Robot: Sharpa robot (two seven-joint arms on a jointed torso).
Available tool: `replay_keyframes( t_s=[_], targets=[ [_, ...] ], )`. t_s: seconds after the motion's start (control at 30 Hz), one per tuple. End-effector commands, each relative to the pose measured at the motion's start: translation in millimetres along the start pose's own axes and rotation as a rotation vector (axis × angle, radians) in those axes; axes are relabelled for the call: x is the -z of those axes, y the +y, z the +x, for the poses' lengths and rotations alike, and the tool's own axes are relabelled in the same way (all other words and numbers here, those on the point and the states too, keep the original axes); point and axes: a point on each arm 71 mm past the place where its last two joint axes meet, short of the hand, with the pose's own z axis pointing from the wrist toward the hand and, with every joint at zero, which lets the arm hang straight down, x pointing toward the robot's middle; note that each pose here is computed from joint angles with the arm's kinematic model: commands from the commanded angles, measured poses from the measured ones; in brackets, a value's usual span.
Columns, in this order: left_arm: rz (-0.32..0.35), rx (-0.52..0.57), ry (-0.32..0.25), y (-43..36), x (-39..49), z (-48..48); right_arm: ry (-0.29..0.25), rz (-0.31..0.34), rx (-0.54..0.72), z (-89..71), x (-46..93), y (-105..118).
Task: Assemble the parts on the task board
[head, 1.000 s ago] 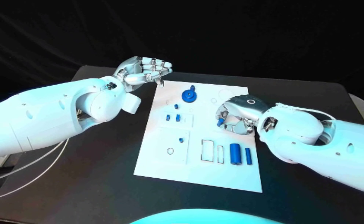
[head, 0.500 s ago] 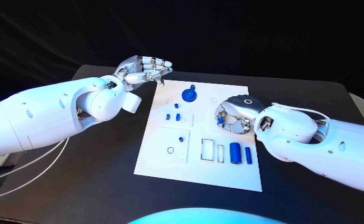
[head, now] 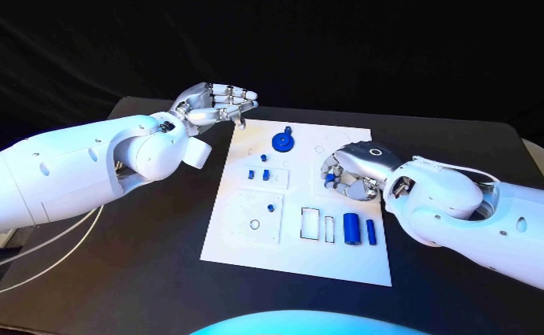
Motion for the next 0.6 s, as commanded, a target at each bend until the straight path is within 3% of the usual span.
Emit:
replay_keyframes(
  t_s=[0.03, 0.3, 0.6],
  targets=[
    [0.006, 0.011, 0.015, -0.6, -0.8, 2.1, -0.079, -0.023, -0.022, -10.8, 3.4, 6.1],
    [0.006, 0.012, 0.017, -0.2, -2.1, 3.0, -0.143, -0.095, -0.084, -26.9, 8.0, 30.2],
    [0.006, 0.015, 0.023, 0.4, -3.9, 5.2, -0.139, -0.230, -0.154, -15.8, -5.3, 79.3]
  ],
)
